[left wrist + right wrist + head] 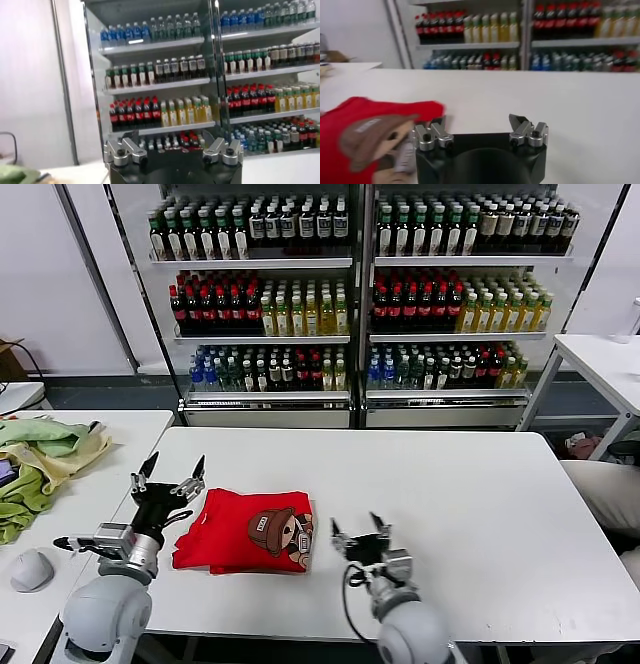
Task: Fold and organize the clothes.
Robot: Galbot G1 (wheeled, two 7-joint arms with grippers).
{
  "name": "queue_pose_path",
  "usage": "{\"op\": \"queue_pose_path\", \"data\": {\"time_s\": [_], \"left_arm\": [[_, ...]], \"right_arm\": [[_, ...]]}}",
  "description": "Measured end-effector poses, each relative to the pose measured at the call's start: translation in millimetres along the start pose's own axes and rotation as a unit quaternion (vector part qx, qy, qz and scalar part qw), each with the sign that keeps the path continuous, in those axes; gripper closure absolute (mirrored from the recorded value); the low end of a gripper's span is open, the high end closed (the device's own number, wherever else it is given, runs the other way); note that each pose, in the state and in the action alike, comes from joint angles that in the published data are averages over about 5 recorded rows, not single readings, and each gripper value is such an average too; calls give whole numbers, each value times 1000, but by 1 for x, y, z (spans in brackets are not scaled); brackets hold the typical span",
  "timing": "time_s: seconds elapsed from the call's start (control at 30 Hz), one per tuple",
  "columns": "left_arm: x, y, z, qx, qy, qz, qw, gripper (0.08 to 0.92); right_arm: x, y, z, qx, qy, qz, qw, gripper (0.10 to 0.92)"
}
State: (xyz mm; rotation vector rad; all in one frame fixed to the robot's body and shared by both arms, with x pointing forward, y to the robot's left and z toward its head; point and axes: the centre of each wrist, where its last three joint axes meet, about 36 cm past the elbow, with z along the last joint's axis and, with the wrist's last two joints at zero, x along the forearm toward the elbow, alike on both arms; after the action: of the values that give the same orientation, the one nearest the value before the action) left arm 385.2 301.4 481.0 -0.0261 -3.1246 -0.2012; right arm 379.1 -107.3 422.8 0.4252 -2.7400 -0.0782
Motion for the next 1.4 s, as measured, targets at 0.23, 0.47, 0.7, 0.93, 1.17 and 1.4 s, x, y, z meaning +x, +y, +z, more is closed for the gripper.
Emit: {"op": "queue_pose_path", "data": {"time_s": [0.23,0.47,0.7,0.93,1.17,1.4], "left_arm": [[-1,16,2,-20,-15,2,1000,177],[-3,22,3,-29,-25,6,999,177],[-6,22,6,-31,-36,13,999,177],[-7,21,10,-35,-50,16,998,177],[-8,26,16,-49,-67,12,996,177],[-14,18,23,-53,-87,18,995,177]], "right_arm": [[-32,18,2,-24,41,-36,998,205],[-43,27,5,-46,65,-67,995,368],[-48,33,9,-63,73,-82,992,566],[-48,31,5,-73,57,-91,992,766],[-25,-18,-17,-48,23,-72,996,892],[8,-101,-26,1,18,-19,1000,886]]}}
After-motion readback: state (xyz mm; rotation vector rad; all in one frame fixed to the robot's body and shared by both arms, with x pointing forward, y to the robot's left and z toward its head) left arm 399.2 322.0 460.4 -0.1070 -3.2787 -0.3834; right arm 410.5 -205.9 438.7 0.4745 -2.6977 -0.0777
